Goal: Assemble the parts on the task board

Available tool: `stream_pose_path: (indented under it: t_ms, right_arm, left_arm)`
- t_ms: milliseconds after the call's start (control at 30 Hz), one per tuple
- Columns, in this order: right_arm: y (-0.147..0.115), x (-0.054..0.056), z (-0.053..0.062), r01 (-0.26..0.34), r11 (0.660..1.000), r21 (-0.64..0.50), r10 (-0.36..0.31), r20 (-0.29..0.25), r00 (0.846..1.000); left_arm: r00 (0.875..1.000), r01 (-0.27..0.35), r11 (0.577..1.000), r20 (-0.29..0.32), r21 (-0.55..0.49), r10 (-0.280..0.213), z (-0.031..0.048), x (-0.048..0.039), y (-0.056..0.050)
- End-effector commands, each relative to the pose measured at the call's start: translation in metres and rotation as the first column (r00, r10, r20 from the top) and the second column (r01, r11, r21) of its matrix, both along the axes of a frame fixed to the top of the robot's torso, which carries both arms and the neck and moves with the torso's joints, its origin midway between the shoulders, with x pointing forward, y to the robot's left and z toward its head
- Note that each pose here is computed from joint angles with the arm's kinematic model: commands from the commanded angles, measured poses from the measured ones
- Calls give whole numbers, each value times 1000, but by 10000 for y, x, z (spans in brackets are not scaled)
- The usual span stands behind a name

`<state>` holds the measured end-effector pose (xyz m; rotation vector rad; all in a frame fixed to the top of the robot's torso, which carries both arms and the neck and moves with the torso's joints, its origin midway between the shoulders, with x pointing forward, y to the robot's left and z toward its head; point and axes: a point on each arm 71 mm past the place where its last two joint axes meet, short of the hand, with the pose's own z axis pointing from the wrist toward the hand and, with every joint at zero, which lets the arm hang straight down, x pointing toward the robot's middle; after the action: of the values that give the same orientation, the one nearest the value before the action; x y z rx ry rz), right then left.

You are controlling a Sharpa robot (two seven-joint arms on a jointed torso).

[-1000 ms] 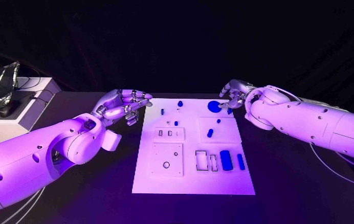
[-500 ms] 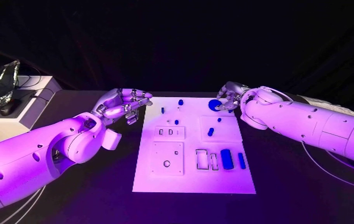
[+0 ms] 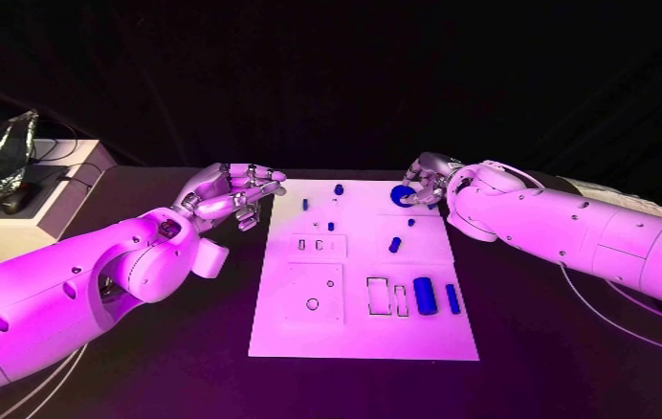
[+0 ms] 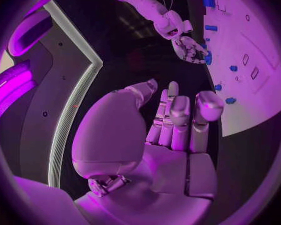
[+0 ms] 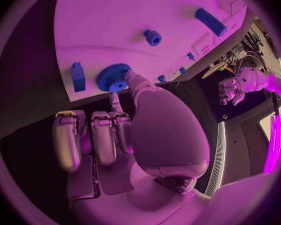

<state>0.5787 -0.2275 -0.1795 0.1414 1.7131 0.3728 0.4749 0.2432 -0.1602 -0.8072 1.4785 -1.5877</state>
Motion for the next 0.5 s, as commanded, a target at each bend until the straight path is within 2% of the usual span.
stream_pose_path:
  t_ms: [33,267,500]
  right_arm:
    - [9,-1,-16,-16,1000,-11,15,-15,1000]
    - [2,3,-21,-21,999,-26,21,-18,1000]
    - [28,0,-7,-36,997,-68,37,9,999]
  left_arm:
    - [1000,15,1000,4,-13,-15,12,-6,-20]
    - [1000,14,1000,3,-12,-14,11,-5,-15]
    - [1000,13,1000,2,-11,-13,10,-5,-12]
